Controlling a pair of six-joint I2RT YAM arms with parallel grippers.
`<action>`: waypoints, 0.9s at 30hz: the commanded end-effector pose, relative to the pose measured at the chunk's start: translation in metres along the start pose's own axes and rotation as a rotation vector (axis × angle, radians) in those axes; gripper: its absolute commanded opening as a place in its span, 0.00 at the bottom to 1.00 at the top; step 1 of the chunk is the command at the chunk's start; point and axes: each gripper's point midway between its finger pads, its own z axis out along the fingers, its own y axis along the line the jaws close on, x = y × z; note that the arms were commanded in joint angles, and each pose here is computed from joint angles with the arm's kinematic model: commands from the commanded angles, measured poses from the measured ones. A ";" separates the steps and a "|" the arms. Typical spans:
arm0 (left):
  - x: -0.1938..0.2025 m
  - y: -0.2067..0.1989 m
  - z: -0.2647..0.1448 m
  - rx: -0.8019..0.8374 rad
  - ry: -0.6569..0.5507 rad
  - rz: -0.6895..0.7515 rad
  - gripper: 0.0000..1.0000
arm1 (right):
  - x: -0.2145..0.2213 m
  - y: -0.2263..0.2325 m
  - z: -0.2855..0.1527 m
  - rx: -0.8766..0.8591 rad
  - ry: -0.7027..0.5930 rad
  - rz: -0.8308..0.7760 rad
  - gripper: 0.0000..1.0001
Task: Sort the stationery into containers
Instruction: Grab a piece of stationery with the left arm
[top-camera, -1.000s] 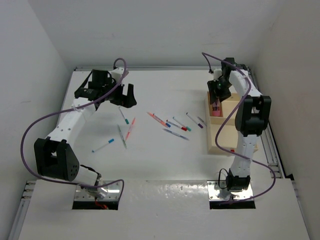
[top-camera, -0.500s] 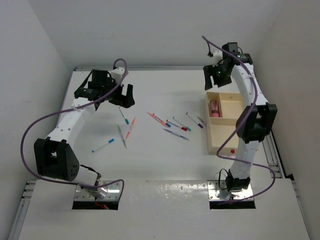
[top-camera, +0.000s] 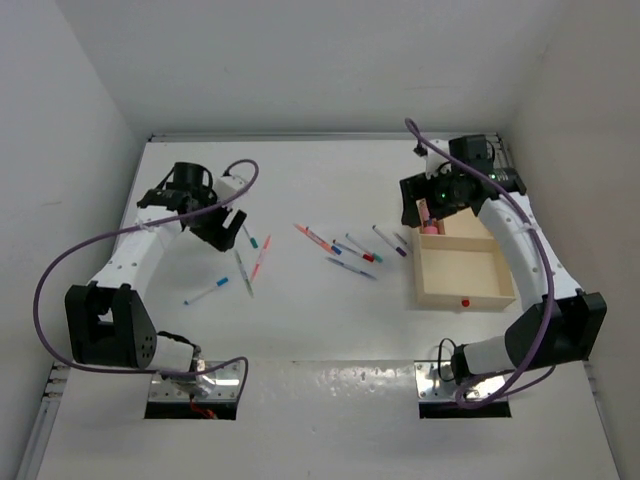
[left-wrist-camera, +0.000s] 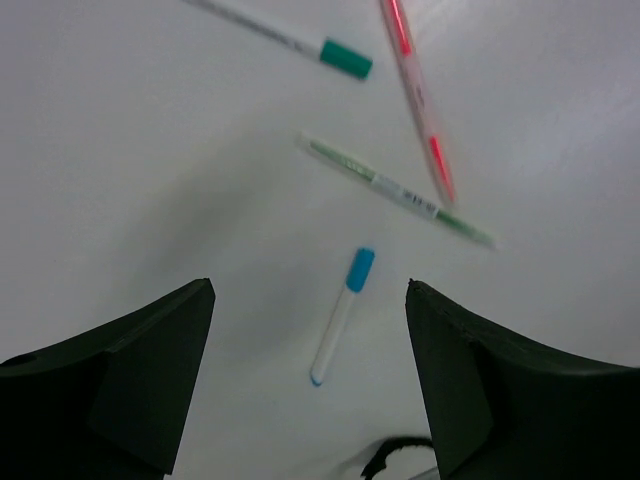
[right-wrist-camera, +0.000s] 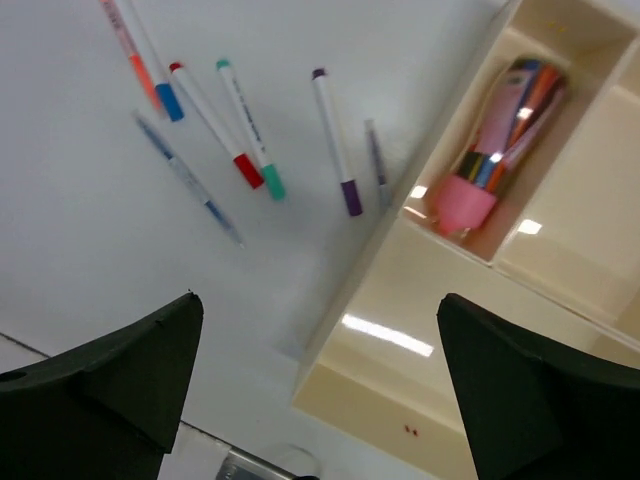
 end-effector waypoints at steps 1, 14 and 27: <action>0.057 -0.008 -0.002 0.114 0.169 0.213 0.83 | 0.010 0.018 0.003 -0.059 -0.033 0.002 0.99; 0.116 -0.005 0.042 0.109 0.301 0.231 0.58 | 0.017 0.049 0.002 -0.207 -0.031 0.051 0.80; 0.146 -0.012 0.073 0.130 0.356 0.201 0.49 | 0.010 0.042 -0.002 -0.216 -0.041 0.134 0.80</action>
